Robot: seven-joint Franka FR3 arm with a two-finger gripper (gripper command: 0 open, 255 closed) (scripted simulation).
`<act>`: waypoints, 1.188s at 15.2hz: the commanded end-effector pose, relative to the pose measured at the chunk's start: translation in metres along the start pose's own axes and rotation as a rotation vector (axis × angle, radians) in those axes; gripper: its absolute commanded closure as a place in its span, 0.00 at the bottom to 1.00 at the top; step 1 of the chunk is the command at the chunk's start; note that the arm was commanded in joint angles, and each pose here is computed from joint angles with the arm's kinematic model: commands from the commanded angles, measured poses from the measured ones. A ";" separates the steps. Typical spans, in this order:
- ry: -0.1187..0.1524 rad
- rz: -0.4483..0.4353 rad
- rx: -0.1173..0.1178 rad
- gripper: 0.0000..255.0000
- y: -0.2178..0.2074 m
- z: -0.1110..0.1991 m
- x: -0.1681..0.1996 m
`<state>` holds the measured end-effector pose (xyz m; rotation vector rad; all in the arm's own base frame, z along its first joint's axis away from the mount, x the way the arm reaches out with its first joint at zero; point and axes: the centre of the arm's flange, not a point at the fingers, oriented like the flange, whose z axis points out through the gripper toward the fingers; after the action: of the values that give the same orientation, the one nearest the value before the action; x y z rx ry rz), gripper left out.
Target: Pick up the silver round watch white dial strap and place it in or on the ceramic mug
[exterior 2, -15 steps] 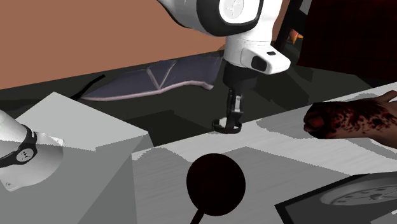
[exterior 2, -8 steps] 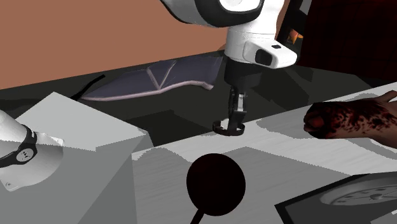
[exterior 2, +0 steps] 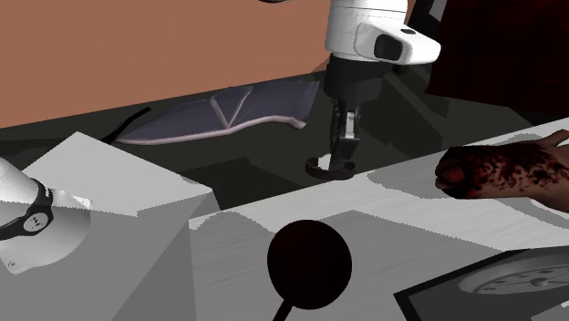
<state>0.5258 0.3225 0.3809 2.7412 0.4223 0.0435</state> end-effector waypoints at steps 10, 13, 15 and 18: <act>0.000 0.000 0.000 1.00 0.021 -0.055 -0.002; 0.000 0.000 0.000 1.00 0.026 -0.070 -0.002; 0.000 0.000 0.000 1.00 0.030 -0.080 -0.002; 0.000 0.000 0.000 1.00 0.036 -0.095 -0.003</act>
<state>0.5247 0.3226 0.4768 2.7412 0.4224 0.0434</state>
